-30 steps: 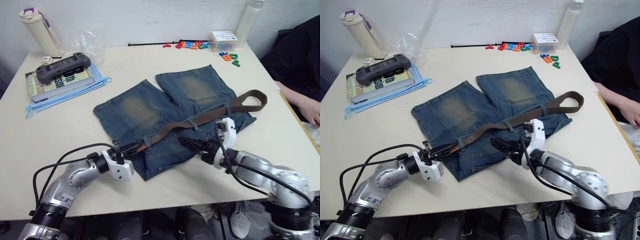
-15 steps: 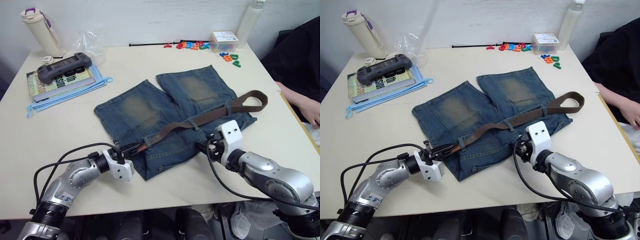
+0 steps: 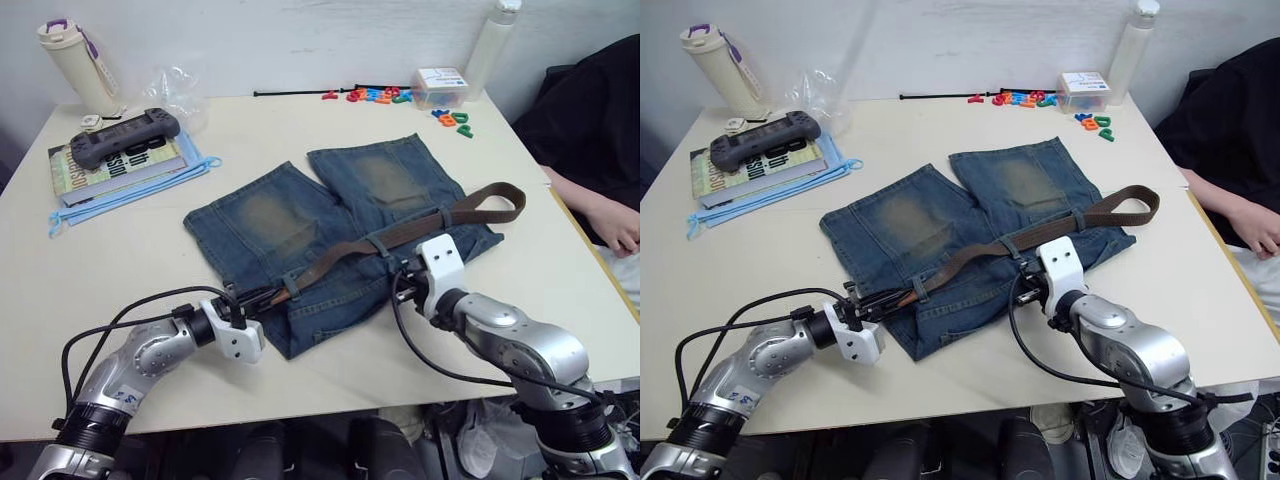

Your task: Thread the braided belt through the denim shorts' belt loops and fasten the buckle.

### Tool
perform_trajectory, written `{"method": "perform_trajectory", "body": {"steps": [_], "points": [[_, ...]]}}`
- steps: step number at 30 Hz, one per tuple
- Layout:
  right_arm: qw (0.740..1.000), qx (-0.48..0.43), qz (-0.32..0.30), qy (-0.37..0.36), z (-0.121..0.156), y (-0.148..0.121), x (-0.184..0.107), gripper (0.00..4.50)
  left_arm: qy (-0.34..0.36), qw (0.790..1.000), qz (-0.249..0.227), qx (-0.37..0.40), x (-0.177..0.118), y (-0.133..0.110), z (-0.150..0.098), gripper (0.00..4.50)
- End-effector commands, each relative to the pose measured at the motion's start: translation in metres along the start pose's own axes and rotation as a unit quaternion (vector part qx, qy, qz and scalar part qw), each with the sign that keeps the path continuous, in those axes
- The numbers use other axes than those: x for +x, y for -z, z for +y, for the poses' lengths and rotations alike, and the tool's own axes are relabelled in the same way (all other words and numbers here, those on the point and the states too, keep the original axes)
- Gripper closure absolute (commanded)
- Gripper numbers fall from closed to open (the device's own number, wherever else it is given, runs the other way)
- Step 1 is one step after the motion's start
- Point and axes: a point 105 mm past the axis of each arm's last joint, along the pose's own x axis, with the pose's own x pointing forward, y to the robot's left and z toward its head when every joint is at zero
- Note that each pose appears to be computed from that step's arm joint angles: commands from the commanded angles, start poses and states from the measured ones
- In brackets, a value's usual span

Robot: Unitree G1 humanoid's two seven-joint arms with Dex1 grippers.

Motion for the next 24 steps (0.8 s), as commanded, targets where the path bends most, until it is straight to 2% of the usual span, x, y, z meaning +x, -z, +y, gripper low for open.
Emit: {"method": "perform_trajectory", "body": {"steps": [1, 9, 16, 22, 24], "points": [[0.998, 0.02, 0.059, 0.003, -0.003, 0.027, 0.005, 4.47, -0.017, 1.0, 0.014, 0.017, -0.018, 0.004, 0.016, 4.46], [0.997, 0.027, 0.07, 0.008, -0.008, 0.031, 0.005, 4.47, -0.019, 0.998, 0.051, 0.04, -0.061, 0.018, 0.031, 4.46], [0.997, 0.032, 0.072, 0.013, -0.015, 0.029, 0.007, 4.47, 0.026, 0.994, 0.075, 0.079, -0.098, 0.032, 0.021, 4.46], [0.997, 0.035, 0.072, 0.011, -0.014, 0.029, 0.008, 4.47, 0.007, 0.995, 0.064, 0.08, -0.083, 0.029, 0.024, 4.46], [0.997, 0.035, 0.072, 0.01, -0.014, 0.028, 0.009, 4.5, 0.009, 0.996, 0.057, 0.075, -0.076, 0.026, 0.02, 3.45]]}}
